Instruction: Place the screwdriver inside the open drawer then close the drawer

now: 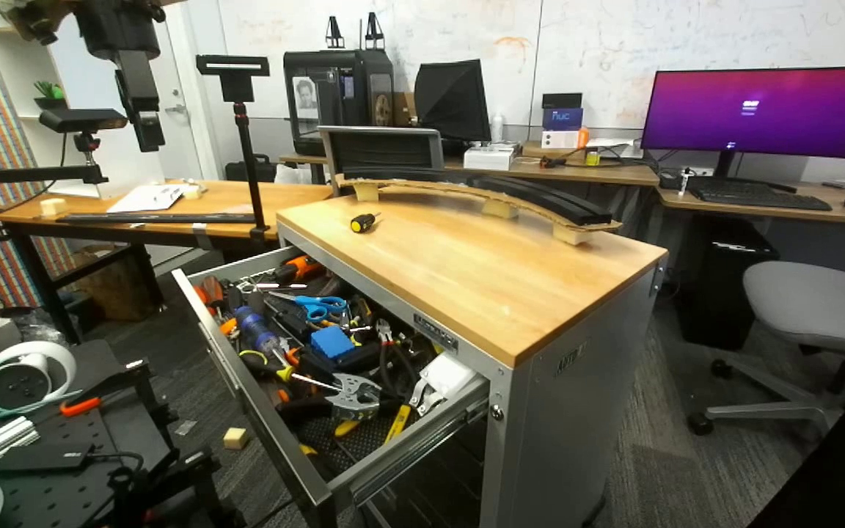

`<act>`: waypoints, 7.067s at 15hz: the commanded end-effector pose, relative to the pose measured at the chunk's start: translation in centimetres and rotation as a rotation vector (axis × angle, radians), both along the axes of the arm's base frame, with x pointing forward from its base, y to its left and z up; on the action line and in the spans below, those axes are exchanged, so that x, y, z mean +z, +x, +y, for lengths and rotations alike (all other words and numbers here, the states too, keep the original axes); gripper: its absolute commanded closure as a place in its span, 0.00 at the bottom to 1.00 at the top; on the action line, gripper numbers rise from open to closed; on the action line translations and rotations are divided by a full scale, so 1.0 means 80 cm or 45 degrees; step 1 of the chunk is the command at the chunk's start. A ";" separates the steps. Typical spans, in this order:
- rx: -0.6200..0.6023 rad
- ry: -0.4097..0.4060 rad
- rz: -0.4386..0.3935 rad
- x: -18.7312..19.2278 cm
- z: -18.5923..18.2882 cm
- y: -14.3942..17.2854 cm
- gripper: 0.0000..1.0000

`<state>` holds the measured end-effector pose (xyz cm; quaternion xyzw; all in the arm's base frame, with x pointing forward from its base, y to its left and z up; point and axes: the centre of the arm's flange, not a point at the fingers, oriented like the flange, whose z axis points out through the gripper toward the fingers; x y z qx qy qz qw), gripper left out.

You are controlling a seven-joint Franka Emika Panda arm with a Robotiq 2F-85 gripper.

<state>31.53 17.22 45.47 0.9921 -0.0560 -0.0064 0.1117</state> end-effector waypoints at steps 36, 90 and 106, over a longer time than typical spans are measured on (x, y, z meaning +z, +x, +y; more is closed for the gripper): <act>0.343 0.127 0.163 -0.224 0.022 0.443 0.42; -0.112 0.065 0.502 -0.395 0.133 0.098 1.00; 0.204 -0.480 -0.276 -0.400 0.182 0.207 1.00</act>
